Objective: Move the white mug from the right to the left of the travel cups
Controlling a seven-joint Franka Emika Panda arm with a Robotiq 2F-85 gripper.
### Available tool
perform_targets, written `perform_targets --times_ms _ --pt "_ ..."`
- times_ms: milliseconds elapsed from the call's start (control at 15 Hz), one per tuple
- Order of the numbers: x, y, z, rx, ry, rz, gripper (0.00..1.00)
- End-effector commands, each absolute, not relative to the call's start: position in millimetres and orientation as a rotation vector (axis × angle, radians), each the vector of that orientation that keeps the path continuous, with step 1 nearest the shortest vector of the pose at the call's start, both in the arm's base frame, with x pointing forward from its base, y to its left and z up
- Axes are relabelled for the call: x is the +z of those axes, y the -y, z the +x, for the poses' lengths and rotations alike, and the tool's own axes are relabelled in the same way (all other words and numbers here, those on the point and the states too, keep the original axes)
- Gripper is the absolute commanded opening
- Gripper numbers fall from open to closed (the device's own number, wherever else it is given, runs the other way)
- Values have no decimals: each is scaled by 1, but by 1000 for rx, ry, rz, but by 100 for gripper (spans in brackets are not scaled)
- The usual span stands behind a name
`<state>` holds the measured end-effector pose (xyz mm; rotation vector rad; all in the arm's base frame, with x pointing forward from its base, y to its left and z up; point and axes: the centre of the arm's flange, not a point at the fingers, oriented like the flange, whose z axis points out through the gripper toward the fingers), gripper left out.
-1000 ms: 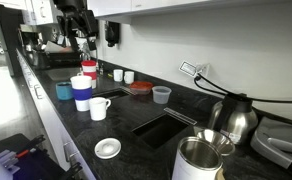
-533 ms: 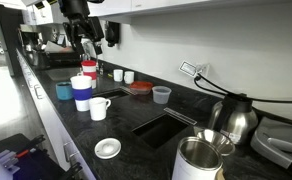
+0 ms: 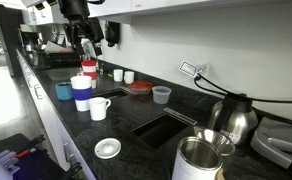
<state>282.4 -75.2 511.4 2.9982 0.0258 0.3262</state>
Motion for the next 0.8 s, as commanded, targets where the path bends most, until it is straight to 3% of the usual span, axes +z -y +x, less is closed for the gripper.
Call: perform_targets --times_ms 0,733 --pt "493 69 297 344 -6 2987 100" --pt "414 59 330 248 138 2978 100"
